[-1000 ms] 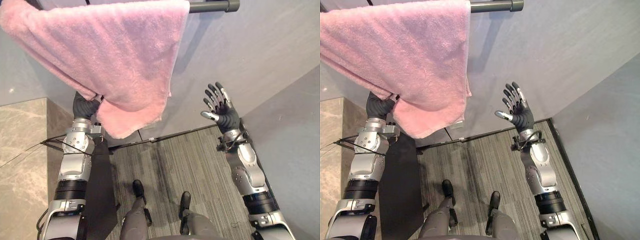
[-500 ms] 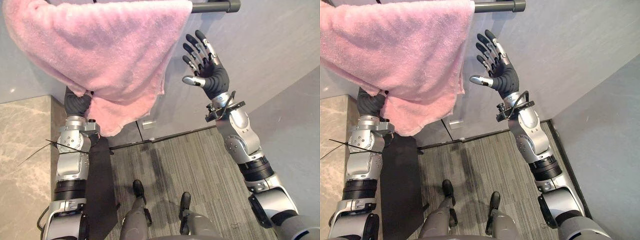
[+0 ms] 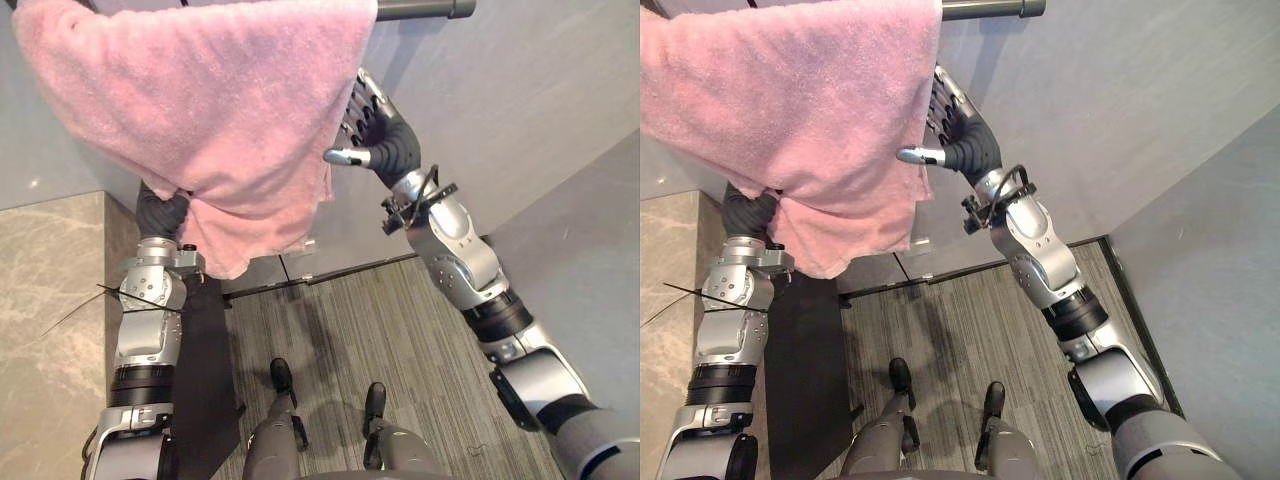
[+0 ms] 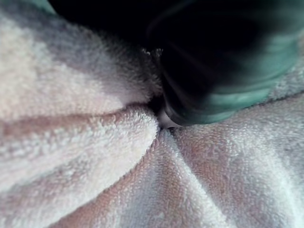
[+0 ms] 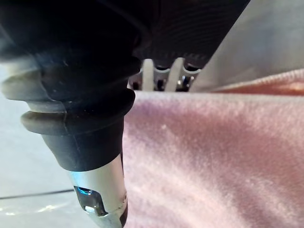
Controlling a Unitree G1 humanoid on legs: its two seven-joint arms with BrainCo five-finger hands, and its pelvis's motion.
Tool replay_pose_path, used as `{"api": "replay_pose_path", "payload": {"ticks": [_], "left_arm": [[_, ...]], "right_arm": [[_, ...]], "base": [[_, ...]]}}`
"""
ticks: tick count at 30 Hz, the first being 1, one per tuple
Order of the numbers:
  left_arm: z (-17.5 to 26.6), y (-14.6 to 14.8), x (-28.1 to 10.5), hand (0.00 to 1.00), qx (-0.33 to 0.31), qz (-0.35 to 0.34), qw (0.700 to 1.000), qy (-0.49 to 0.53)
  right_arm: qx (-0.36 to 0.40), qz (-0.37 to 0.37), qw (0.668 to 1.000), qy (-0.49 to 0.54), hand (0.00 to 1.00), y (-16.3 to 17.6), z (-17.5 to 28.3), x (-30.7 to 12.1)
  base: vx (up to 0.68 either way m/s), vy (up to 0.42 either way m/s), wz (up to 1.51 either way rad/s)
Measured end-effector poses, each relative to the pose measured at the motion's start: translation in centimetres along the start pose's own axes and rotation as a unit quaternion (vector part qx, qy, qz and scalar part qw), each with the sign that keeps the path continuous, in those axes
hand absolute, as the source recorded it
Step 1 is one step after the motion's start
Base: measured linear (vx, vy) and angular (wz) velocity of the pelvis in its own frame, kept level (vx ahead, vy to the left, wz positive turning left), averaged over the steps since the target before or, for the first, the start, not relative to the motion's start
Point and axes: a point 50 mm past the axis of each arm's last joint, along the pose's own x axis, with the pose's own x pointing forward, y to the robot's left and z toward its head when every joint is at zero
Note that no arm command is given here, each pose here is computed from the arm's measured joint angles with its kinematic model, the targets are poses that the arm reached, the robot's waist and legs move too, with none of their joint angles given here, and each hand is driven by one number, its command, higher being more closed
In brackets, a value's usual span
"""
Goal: Organize washtable
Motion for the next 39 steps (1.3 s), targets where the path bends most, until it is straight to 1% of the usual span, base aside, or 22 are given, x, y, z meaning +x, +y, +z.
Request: {"api": "replay_pose_path", "payload": {"ticks": [7, 8, 11, 14, 18, 21, 29, 33, 39], "left_arm": [[-0.1, -0.7, 0.8, 1.00, -0.010, -0.011, 1.000, 0.003], [-0.1, -0.7, 0.9, 1.00, -0.010, -0.011, 1.000, 0.002], [-0.2, -1.2, 0.9, 1.00, -0.017, -0.021, 1.000, 0.005], [-0.2, -1.2, 0.9, 1.00, -0.016, -0.023, 1.000, 0.006], [0.1, -0.8, 1.0, 1.00, -0.005, -0.024, 1.000, 0.003], [0.1, -0.7, 1.0, 1.00, -0.004, -0.023, 1.000, 0.003], [0.9, -1.1, 1.7, 1.00, -0.008, -0.028, 0.999, -0.014], [1.3, -1.2, 1.8, 1.00, -0.009, -0.032, 0.999, -0.022], [1.3, -1.2, 1.8, 1.00, -0.008, -0.033, 0.999, -0.021]], "right_arm": [[0.005, -0.008, 1.000, -0.001, 0.00, 0.9, 0.3, 3.2], [0.005, -0.005, 1.000, -0.002, 1.00, 1.2, 0.4, 3.6], [-0.002, 0.015, 1.000, -0.010, 1.00, 2.4, 1.1, 4.8], [0.001, 0.009, 1.000, -0.006, 1.00, 3.0, 0.9, 5.7], [0.002, 0.003, 1.000, -0.003, 1.00, 3.1, 0.8, 5.8], [-0.018, -0.001, 1.000, -0.004, 1.00, 2.9, 1.0, 5.8], [-0.059, -0.051, 0.997, -0.005, 1.00, -1.0, 2.3, 4.8], [-0.067, -0.061, 0.996, 0.007, 1.00, -2.0, 1.9, 4.1], [-0.057, -0.059, 0.997, 0.012, 1.00, -2.2, 1.5, 3.7]], "base": [[0.02, -0.012, 0.01], [0.00, 0.000, 0.00], [-0.02, -0.021, 0.00], [-0.03, -0.024, 0.04], [0.00, -0.002, 0.01], [0.00, 0.000, 0.00], [0.00, -0.004, -0.03], [-0.02, -0.016, -0.09], [0.00, -0.007, -0.02]]}}
